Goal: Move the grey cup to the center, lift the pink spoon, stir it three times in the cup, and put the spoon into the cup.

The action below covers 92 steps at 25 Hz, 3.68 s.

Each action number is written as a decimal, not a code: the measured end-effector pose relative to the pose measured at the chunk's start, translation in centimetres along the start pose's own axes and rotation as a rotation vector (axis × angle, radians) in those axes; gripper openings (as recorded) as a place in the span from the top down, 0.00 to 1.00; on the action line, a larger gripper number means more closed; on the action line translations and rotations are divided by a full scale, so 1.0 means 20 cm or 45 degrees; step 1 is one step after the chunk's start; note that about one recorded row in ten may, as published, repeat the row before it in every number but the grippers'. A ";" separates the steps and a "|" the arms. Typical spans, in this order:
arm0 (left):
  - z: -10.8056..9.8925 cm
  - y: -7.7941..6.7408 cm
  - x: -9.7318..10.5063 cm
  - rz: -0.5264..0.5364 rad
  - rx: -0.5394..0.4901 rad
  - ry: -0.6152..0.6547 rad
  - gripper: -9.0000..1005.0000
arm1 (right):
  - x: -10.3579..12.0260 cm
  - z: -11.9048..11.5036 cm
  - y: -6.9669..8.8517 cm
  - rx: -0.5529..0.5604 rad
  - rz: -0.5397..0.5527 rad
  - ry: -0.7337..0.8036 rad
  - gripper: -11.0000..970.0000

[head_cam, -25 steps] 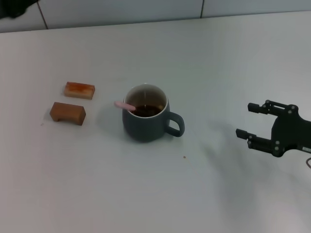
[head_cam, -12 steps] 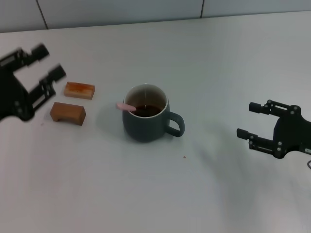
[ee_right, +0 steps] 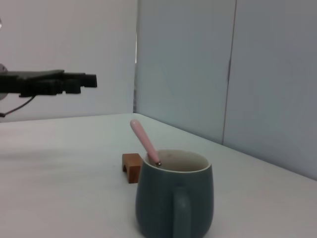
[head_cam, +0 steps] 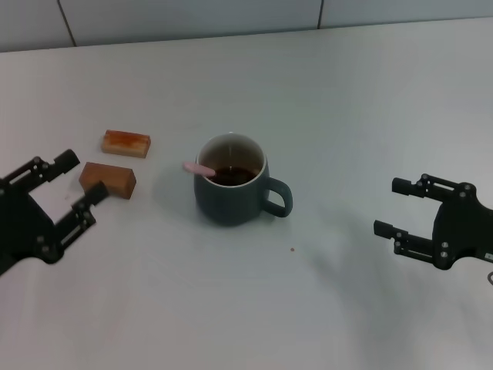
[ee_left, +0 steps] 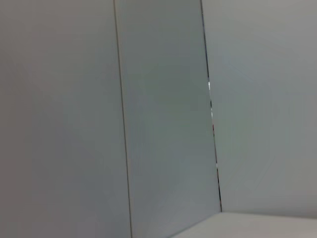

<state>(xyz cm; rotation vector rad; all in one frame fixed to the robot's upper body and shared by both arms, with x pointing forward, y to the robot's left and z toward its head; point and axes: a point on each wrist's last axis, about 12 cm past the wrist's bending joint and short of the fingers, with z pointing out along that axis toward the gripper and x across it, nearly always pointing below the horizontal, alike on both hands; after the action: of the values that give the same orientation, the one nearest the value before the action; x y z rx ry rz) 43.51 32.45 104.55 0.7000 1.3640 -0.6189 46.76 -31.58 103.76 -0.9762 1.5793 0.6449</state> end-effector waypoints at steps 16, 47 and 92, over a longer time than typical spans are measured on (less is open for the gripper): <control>-0.06 -0.08 0.08 0.128 -0.054 0.057 0.16 | 0.02 0.01 0.03 -0.018 -0.014 -0.007 0.28; -0.08 -0.15 0.11 0.088 0.009 0.104 0.14 | 0.02 0.00 0.04 -0.020 -0.029 -0.014 0.29; -0.09 -0.17 0.12 0.087 0.014 0.114 0.14 | 0.01 0.01 0.04 -0.029 -0.025 -0.034 0.29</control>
<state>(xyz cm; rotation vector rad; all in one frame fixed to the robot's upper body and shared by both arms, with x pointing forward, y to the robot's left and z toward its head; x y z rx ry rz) 40.07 31.71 101.76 0.7883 1.4142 -0.5461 46.15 -31.03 103.42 -0.9947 1.5403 0.6609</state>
